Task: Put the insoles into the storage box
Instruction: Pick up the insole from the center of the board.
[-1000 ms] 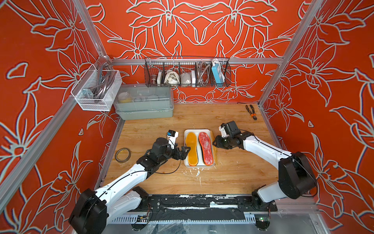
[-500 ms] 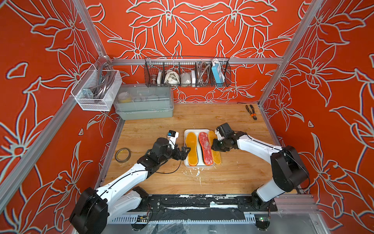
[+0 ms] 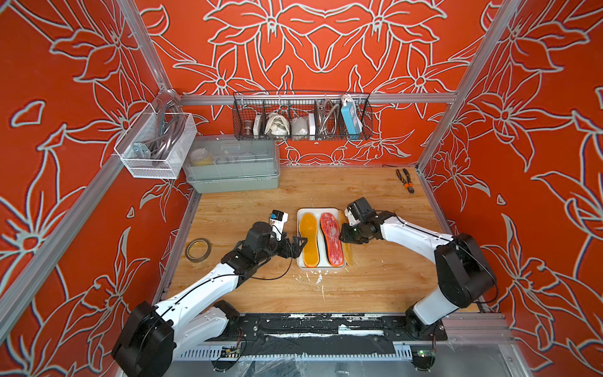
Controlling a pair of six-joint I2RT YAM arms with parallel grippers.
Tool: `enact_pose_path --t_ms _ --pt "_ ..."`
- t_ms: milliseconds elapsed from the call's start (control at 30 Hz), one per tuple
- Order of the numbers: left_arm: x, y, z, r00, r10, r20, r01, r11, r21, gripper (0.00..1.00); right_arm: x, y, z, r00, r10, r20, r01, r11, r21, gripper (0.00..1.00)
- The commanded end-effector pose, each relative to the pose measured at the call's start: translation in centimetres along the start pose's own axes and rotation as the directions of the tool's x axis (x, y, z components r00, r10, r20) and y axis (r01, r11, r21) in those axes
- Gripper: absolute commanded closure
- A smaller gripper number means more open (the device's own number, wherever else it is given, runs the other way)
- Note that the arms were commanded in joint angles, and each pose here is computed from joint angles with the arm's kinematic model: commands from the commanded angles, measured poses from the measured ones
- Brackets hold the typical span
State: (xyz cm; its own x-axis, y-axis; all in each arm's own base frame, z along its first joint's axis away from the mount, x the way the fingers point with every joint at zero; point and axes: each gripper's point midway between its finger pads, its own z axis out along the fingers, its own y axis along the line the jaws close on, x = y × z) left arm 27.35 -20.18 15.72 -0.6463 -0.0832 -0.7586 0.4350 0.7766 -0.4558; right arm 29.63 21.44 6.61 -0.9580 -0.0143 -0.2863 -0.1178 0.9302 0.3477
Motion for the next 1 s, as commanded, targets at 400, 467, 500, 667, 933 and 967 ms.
enact_pose_path --t_ms 400,467,500,667,933,967 --pt "0.3 0.0 -0.1 1.0 0.007 0.0 -0.007 1.0 0.003 0.01 -0.5 0.3 -0.2 1.0 -0.012 0.004 0.012 0.998 0.055 0.86" --pt "0.3 0.1 -0.1 1.0 0.008 0.0 -0.008 1.0 0.003 0.01 -0.5 0.2 -0.2 1.0 -0.016 0.001 0.016 0.998 0.065 0.89" --pt "0.3 0.1 -0.1 1.0 0.007 0.001 -0.007 1.0 0.001 0.01 -0.5 0.2 -0.2 1.0 -0.017 0.0 0.017 0.998 0.066 0.91" --pt "0.5 0.2 0.0 1.0 0.002 -0.001 -0.002 1.0 0.003 0.01 -0.4 0.3 -0.4 1.0 -0.018 0.0 0.018 0.998 0.067 0.98" --pt "0.3 0.1 -0.2 1.0 0.002 0.007 -0.002 1.0 0.003 0.01 -0.6 0.7 -1.8 1.0 -0.021 0.021 0.019 0.997 0.07 1.0" --pt "0.3 0.1 -0.3 1.0 0.002 0.008 -0.002 1.0 0.002 0.01 -0.6 0.9 -2.0 0.999 -0.022 0.025 0.021 0.998 0.067 1.0"
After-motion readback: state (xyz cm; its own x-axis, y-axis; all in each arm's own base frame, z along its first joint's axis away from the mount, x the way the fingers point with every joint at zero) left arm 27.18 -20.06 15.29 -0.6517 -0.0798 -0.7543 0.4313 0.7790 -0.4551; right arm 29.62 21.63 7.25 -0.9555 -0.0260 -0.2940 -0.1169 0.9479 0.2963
